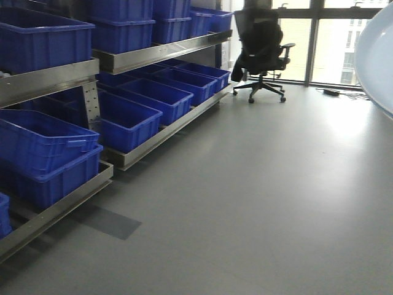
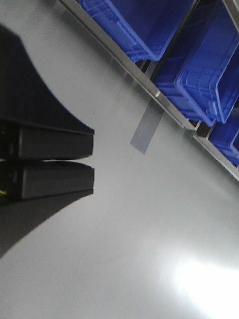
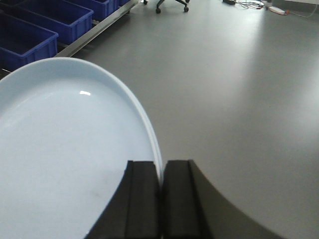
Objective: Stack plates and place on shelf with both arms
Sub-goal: 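Drive the base to the shelf of blue bins holding the plates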
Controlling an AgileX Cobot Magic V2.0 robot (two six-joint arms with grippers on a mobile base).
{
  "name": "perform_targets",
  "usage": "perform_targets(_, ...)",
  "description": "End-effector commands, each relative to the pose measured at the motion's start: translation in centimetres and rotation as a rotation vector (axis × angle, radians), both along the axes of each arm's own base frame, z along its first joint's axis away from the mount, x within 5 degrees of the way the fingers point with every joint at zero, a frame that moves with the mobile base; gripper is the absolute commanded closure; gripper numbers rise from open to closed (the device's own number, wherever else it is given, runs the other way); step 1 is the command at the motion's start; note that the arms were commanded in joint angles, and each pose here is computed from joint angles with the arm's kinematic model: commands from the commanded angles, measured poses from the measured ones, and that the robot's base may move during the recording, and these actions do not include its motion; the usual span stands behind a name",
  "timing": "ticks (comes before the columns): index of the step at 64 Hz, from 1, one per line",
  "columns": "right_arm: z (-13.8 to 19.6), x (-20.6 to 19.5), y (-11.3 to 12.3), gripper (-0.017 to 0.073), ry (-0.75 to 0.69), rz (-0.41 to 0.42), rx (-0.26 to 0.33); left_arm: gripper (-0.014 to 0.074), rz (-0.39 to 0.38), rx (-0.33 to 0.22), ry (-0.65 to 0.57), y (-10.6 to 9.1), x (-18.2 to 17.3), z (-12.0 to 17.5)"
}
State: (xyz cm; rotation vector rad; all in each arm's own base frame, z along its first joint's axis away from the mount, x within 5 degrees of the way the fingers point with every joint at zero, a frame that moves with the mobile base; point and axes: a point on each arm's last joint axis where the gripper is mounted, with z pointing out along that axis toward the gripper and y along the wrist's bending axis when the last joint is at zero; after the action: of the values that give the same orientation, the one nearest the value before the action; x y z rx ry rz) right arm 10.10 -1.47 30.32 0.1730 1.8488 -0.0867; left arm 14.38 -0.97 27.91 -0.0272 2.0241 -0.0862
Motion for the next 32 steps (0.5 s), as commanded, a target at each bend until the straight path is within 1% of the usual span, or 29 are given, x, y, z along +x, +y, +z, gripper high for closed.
perform_targets(1, 1.92, 0.13, 0.11, 0.0535, -0.128, 0.017, -0.025, 0.0507, -0.005, -0.016, -0.113, -0.10, 0.39, 1.71)
perform_targets(32, 1.92, 0.13, 0.11, 0.0535, -0.128, 0.017, -0.025, 0.0507, -0.005, -0.016, -0.113, -0.10, 0.39, 1.71)
